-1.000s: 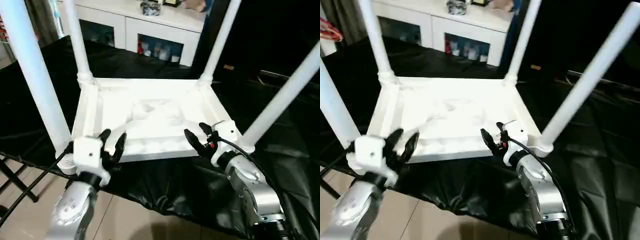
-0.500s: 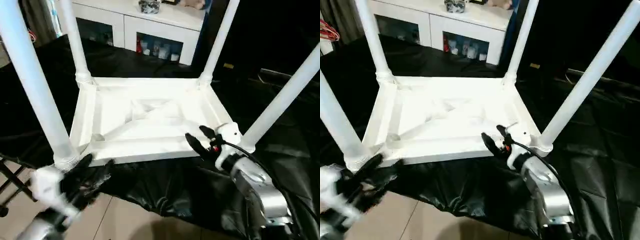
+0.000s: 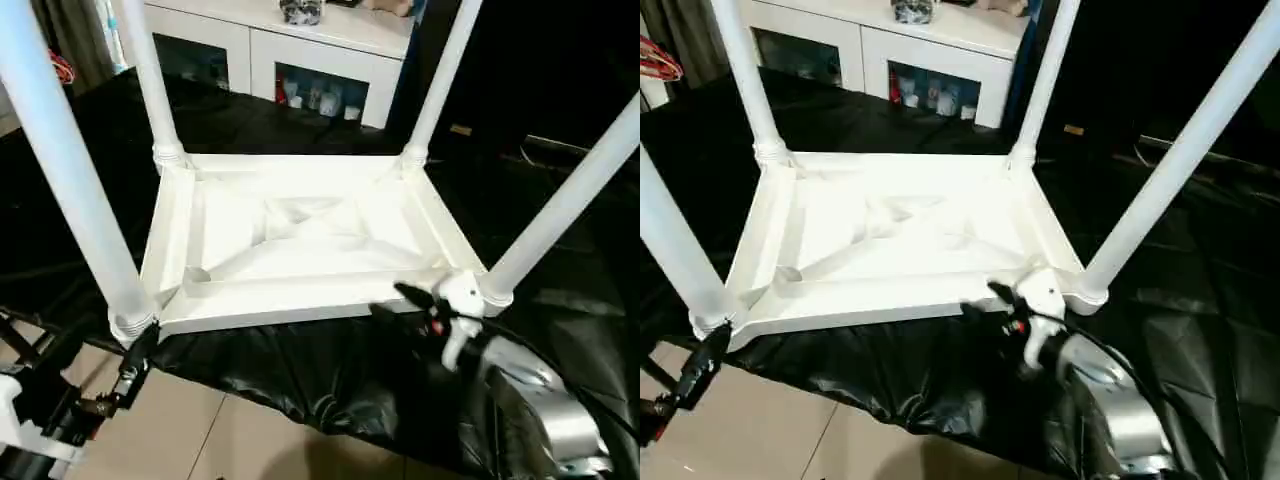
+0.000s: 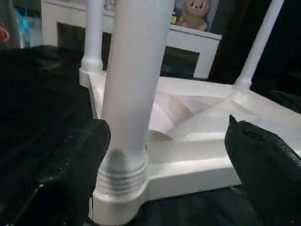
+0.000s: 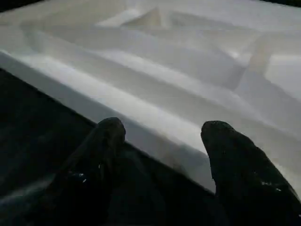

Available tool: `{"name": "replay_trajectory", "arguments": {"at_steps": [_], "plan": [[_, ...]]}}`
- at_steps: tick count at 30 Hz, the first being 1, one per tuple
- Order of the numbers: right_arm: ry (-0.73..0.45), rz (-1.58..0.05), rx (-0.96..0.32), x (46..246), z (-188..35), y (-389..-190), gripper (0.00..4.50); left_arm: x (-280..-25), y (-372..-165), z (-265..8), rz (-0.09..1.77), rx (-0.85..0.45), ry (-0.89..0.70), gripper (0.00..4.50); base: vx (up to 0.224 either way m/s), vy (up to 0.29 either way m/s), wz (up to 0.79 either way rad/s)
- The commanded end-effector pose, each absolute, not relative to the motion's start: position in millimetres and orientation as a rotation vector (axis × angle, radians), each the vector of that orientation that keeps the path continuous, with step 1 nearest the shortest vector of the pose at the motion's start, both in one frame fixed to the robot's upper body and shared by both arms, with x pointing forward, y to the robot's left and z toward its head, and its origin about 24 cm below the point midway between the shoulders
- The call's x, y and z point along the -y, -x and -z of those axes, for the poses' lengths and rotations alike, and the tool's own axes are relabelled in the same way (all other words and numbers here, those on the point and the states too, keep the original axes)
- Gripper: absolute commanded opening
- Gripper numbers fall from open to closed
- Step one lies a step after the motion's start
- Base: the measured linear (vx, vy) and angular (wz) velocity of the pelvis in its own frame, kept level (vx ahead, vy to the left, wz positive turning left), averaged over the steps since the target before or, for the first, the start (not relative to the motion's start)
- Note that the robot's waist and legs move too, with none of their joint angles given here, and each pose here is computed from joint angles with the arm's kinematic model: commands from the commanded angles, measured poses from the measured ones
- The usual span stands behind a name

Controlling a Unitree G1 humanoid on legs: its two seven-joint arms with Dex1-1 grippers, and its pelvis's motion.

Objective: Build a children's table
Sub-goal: Rotate table base

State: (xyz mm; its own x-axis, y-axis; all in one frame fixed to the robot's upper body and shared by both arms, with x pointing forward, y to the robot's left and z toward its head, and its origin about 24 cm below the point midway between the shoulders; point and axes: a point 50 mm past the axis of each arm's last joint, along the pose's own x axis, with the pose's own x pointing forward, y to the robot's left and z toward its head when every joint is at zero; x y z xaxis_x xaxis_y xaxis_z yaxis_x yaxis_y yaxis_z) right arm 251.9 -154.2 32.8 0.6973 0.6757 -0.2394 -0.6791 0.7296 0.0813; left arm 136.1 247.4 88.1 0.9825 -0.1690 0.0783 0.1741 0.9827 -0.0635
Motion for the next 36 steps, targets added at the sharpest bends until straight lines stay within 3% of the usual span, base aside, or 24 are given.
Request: {"name": "replay_trajectory", "arguments": {"at_steps": [1, 9, 11, 13, 20, 30, 36], "plan": [[0.024, -0.761, -0.256, 157.3, -35.9, -251.9, 3.01, -251.8, -137.9, -88.4, 0.149, 0.079, 0.052, 4.48, 0.000, 0.000, 0.00], [0.075, -0.673, -0.326, 165.5, -25.5, -253.3, 3.01, -255.8, -183.7, -83.0, 0.165, 0.089, -0.048, 4.48, 0.000, 0.000, 0.00], [0.081, -0.665, -0.342, 166.8, -23.9, -253.1, 3.01, -255.7, -188.9, -82.6, 0.163, 0.093, -0.036, 4.48, 0.000, 0.000, 0.00], [0.116, -0.596, -0.394, 175.3, -18.5, -255.0, 3.01, -250.0, -207.8, -82.0, 0.201, 0.107, -0.004, 4.48, 0.000, 0.000, 0.00], [0.138, -0.515, -0.394, 182.7, -19.9, -263.0, 3.01, -233.8, -227.0, -88.9, 0.373, 0.134, 0.051, 4.48, 0.000, 0.000, 0.00], [0.177, -0.486, -0.400, 177.5, -19.0, -279.4, 3.01, -213.2, -226.1, -90.0, 0.622, 0.070, 0.134, 4.48, 0.000, 0.000, 0.00], [0.136, -0.455, -0.297, 176.0, -32.4, -288.5, 3.01, -202.7, -224.8, -91.1, 0.735, 0.031, 0.153, 4.48, 0.000, 0.000, 0.00]]}}
